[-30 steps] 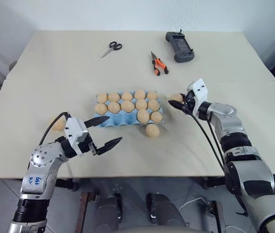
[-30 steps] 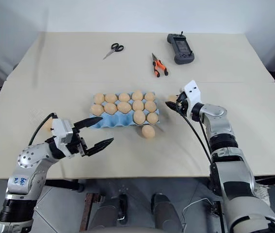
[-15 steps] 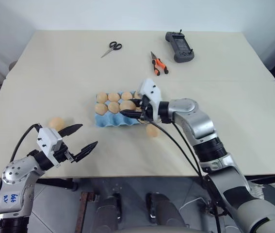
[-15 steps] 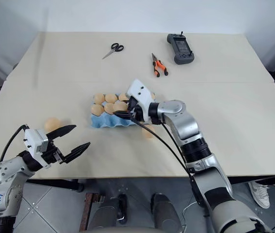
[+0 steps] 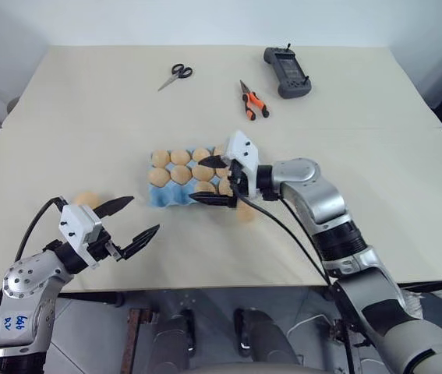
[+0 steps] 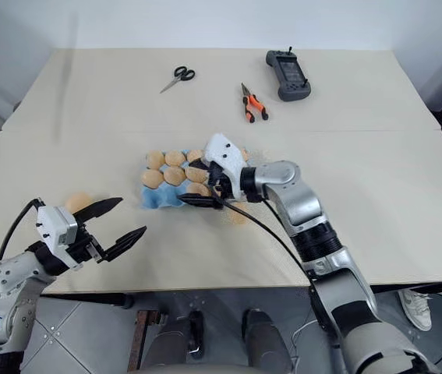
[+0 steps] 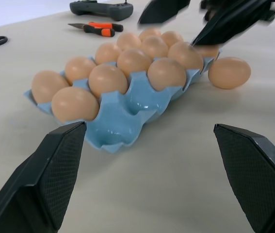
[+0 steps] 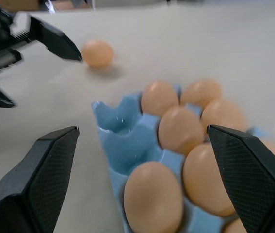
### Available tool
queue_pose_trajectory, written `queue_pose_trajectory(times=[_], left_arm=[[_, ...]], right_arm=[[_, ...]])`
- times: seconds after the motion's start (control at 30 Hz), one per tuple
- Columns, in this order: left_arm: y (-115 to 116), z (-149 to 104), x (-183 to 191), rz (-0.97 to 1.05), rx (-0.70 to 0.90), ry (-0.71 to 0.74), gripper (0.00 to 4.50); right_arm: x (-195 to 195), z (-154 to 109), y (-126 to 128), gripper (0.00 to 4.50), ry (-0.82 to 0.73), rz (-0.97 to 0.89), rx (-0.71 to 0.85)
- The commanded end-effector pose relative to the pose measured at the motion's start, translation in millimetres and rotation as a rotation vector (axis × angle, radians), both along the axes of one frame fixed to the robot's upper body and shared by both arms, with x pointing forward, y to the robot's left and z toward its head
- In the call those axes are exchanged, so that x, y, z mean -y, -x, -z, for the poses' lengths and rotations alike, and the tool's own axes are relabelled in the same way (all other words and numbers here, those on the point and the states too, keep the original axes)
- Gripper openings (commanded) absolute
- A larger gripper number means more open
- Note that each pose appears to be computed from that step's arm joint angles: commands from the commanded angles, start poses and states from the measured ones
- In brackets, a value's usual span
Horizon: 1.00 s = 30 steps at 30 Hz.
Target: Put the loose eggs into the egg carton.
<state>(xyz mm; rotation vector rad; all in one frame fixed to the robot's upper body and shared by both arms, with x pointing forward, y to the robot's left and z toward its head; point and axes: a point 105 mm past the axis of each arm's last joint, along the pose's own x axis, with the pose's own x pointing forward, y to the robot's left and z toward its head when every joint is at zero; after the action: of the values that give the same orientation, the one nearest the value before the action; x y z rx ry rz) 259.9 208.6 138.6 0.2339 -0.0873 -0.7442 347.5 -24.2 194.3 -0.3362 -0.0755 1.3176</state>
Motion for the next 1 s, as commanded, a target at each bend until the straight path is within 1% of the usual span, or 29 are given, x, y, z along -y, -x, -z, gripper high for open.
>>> queue_pose_trajectory(times=[0.03, 0.1, 0.17, 0.23, 0.27, 0.37, 0.43, 0.5, 0.6, 0.67, 0.77, 0.83, 0.87, 0.97, 1.0], left_arm=[[6, -11, -1, 0.011, 0.036, -0.021, 4.50], [7, -10, -2, 0.014, 0.031, -0.029, 4.50], [8, -11, -6, 0.008, 0.029, -0.038, 4.50], [7, -9, -5, 0.023, 0.012, -0.047, 4.50], [7, -8, -5, 0.033, 0.003, -0.047, 4.50], [2, -5, -3, 0.056, -0.003, -0.065, 4.50], [-5, -6, 1, 0.072, 0.004, -0.064, 4.50], [-13, -8, 5, 0.087, 0.014, -0.064, 4.50], [-24, -11, 18, 0.156, 0.025, -0.068, 4.50], [-27, -12, 23, 0.189, 0.022, -0.065, 4.50], [-29, -13, 26, 0.218, 0.023, -0.070, 4.50], [-30, -15, 29, 0.241, 0.034, -0.076, 4.50], [-30, -16, 32, 0.258, 0.038, -0.075, 4.50], [-28, -15, 45, 0.329, 0.034, -0.072, 4.50], [-27, -15, 49, 0.347, 0.034, -0.073, 4.50]], right_arm=[[41, -14, 7, 4.47, -0.074, 0.015, 0.074], [60, -15, 11, 4.47, -0.093, 0.030, 0.108], [92, -7, 16, 4.47, -0.068, 0.095, 0.133], [131, 6, 31, 4.47, -0.024, 0.147, 0.176], [140, 9, 37, 4.47, -0.015, 0.164, 0.187], [160, 17, 46, 4.47, -0.040, 0.267, 0.173], [176, 29, 58, 4.47, -0.015, 0.326, 0.170], [187, 34, 66, 4.47, -0.011, 0.381, 0.162], [207, 41, 74, 4.47, 0.011, 0.476, 0.168], [215, 45, 77, 4.47, 0.044, 0.499, 0.182], [221, 48, 79, 4.47, 0.048, 0.513, 0.180], [213, 47, 78, 4.47, 0.030, 0.495, 0.166], [203, 47, 75, 4.47, 0.021, 0.472, 0.142], [173, 48, 64, 4.47, -0.012, 0.444, 0.016], [164, 51, 61, 4.47, -0.014, 0.438, -0.053]])
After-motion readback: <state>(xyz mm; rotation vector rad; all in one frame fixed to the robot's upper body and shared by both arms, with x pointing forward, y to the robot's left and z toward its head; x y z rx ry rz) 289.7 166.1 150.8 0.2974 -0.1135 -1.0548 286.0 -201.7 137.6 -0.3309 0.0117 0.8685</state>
